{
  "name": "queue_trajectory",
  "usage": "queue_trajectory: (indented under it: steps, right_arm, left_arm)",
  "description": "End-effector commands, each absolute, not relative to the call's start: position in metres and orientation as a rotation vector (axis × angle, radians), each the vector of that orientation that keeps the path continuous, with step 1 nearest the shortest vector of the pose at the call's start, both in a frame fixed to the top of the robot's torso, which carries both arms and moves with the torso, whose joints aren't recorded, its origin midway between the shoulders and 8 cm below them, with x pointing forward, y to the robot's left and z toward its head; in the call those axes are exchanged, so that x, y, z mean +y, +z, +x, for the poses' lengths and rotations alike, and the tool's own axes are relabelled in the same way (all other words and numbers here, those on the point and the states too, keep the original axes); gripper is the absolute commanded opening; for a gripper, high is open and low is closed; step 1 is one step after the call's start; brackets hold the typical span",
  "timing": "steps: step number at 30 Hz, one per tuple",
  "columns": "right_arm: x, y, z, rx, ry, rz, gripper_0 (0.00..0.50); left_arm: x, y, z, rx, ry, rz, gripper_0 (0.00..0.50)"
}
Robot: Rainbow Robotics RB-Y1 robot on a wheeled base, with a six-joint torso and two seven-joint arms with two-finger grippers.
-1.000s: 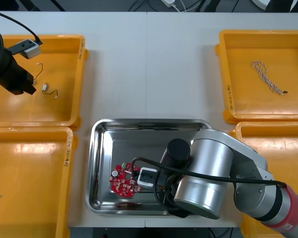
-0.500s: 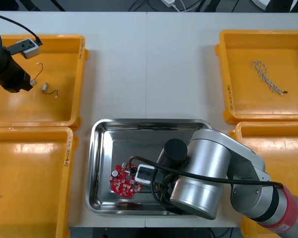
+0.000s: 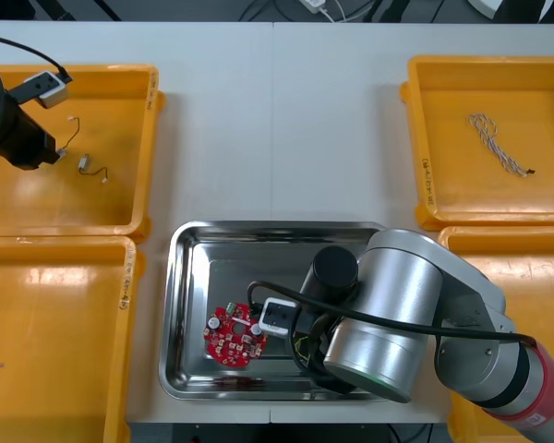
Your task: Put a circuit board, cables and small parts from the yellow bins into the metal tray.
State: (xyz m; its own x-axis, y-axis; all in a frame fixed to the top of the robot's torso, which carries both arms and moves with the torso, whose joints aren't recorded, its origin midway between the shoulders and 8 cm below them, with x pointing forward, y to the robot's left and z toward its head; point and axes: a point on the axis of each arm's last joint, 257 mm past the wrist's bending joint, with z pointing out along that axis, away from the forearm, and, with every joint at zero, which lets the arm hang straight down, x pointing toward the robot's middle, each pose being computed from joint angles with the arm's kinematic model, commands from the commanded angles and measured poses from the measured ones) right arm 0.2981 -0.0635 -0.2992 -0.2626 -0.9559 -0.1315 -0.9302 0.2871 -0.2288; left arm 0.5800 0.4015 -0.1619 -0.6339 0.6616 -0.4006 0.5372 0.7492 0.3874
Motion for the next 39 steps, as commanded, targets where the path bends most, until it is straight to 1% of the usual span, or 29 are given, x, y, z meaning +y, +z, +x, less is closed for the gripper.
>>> queue_trajectory:
  steps: [1,8,11,14,18,22,23,24,28,34,39]
  right_arm:
    - [-0.058,-0.273,0.309,2.262,-0.134,-1.699,0.500]
    - [-0.058,-0.239,0.334,2.220,-0.125,-1.608,0.500]
    - [-0.057,-0.217,0.346,2.204,-0.086,-1.568,0.500]
    - [-0.059,-0.199,0.355,2.198,-0.041,-1.533,0.500]
    - [-0.068,-0.179,0.367,2.194,-0.016,-1.494,0.500]
    - [-0.088,-0.157,0.381,2.200,-0.024,-1.436,0.500]
    - [-0.088,-0.157,0.381,2.200,-0.024,-1.436,0.500]
    - [-0.098,-0.146,0.387,2.201,-0.026,-1.404,0.500]
    - [-0.123,-0.123,0.401,2.214,-0.043,-1.327,0.500]
    - [-0.146,-0.101,0.415,2.243,-0.020,-1.229,0.500]
    - [-0.170,-0.076,0.437,2.254,-0.054,-1.098,0.500]
  left_arm:
    - [0.409,-0.130,0.595,2.297,0.453,1.091,0.468]
    - [0.404,-0.139,0.599,2.297,0.434,1.079,0.466]
    - [0.402,-0.147,0.604,2.292,0.423,1.062,0.467]
    - [0.403,-0.151,0.608,2.283,0.437,1.057,0.467]
    - [0.400,-0.153,0.612,2.269,0.434,1.052,0.467]
    - [0.397,-0.155,0.613,2.268,0.420,1.049,0.467]
    - [0.397,-0.155,0.613,2.268,0.420,1.049,0.467]
    - [0.393,-0.155,0.613,2.266,0.408,1.045,0.467]
    - [0.390,-0.155,0.615,2.261,0.395,1.039,0.470]
    - [0.387,-0.160,0.617,2.260,0.383,1.028,0.468]
    - [0.385,-0.164,0.617,2.265,0.370,1.019,0.467]
